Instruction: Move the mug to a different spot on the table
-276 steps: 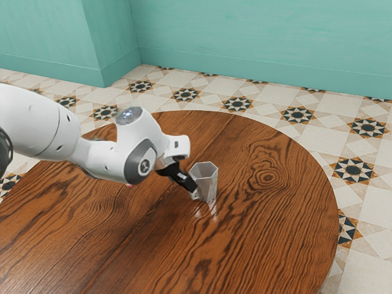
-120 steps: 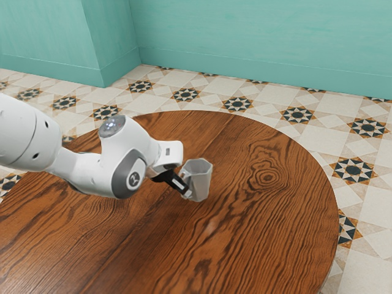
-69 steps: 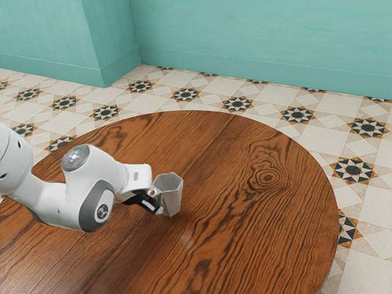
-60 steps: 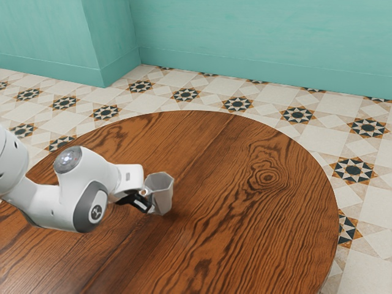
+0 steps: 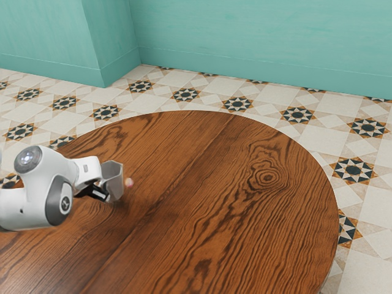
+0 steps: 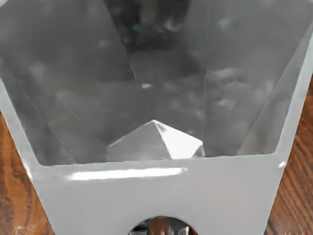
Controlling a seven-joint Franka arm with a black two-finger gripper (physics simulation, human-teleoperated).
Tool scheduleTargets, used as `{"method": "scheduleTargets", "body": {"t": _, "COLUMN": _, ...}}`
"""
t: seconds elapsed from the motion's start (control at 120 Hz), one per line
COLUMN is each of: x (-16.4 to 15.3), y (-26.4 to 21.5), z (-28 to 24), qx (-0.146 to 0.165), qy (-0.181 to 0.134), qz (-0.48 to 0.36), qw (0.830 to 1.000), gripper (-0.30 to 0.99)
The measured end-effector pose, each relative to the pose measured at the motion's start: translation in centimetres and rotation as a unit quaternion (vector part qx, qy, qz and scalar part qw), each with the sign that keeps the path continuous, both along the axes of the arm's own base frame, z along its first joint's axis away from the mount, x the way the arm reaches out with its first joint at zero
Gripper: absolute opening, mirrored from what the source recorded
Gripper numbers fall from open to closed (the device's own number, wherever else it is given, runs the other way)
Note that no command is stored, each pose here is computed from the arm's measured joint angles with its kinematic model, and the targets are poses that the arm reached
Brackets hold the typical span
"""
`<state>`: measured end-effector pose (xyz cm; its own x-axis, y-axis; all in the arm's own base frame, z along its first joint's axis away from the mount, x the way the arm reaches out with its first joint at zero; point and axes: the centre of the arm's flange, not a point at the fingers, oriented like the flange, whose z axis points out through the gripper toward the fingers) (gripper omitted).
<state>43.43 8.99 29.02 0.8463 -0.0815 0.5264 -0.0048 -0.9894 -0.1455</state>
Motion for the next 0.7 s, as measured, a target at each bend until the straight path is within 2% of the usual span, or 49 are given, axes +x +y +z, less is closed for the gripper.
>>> {"method": "scheduleTargets", "body": {"t": 0.217, "x": -1.1, "y": 4.3, "z": 0.1, "qx": 0.001, "qy": -0.001, "qz": 0.048, "qw": 0.999, "gripper": -0.04}}
{"method": "scheduleTargets", "body": {"t": 0.7, "x": -3.5, "y": 11.3, "z": 0.3, "qx": 0.003, "qy": -0.004, "qz": 0.13, "qw": 0.991, "gripper": -0.09}}
